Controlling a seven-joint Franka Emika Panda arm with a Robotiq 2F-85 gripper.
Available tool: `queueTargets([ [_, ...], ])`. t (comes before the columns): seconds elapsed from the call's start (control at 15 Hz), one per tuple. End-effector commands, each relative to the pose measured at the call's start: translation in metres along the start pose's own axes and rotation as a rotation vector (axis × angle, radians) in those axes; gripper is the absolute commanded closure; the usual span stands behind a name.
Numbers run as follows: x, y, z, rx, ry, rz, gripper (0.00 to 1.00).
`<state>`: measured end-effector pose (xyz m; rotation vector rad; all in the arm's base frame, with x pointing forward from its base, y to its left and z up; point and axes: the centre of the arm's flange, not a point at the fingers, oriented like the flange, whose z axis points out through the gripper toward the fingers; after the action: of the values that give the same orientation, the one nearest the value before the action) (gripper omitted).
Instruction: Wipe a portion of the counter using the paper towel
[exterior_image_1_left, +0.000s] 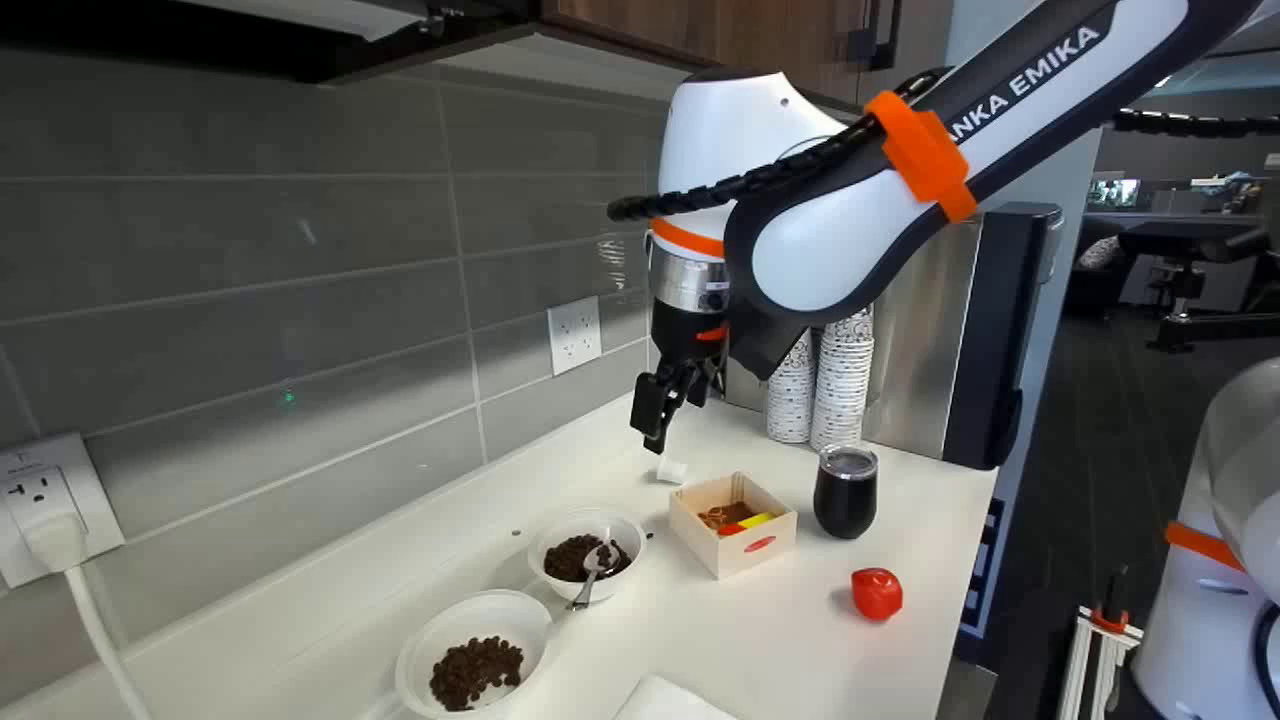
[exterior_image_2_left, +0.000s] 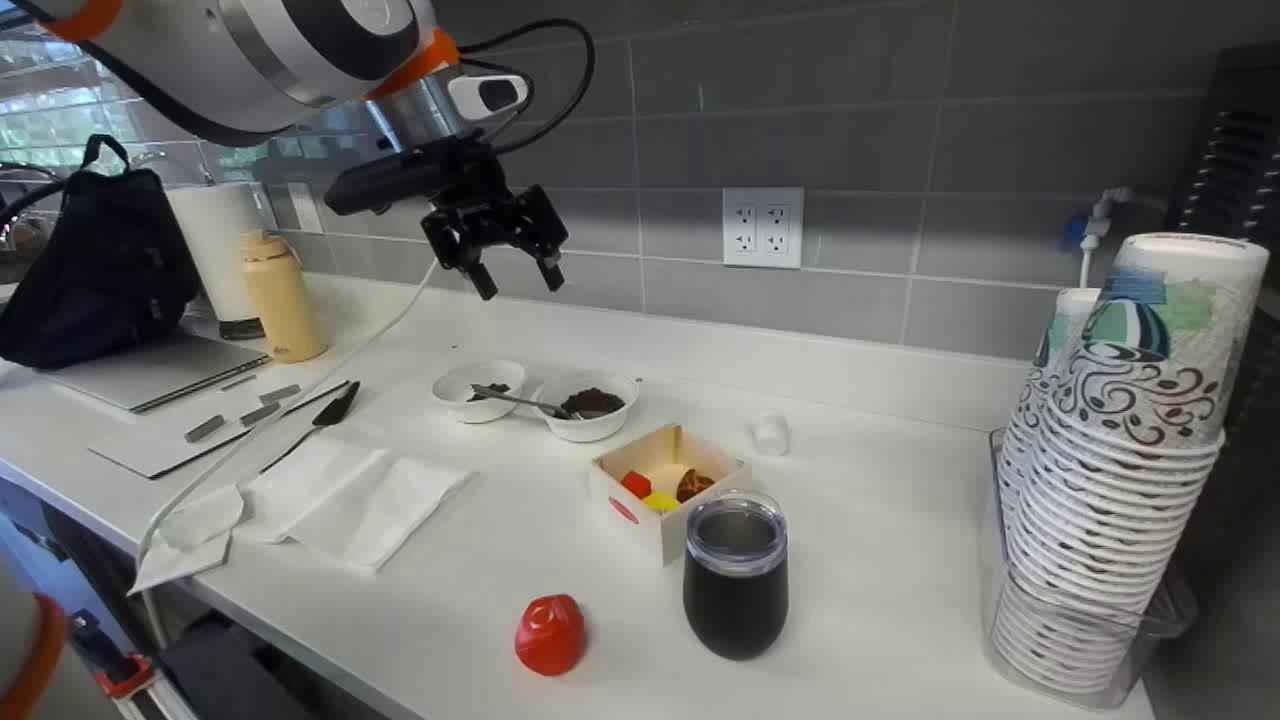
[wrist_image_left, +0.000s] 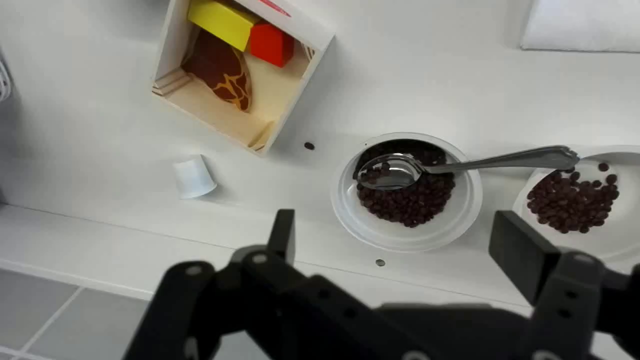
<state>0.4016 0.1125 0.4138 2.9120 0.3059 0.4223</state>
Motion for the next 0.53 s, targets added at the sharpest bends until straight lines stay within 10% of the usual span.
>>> queueTargets([
  [0.0, 0.000, 0.000, 0.000, 0.000, 0.000, 0.000, 0.00],
  [0.47, -0.011, -0.023, 0.003, 0.078, -0.010, -0.019, 0.00],
])
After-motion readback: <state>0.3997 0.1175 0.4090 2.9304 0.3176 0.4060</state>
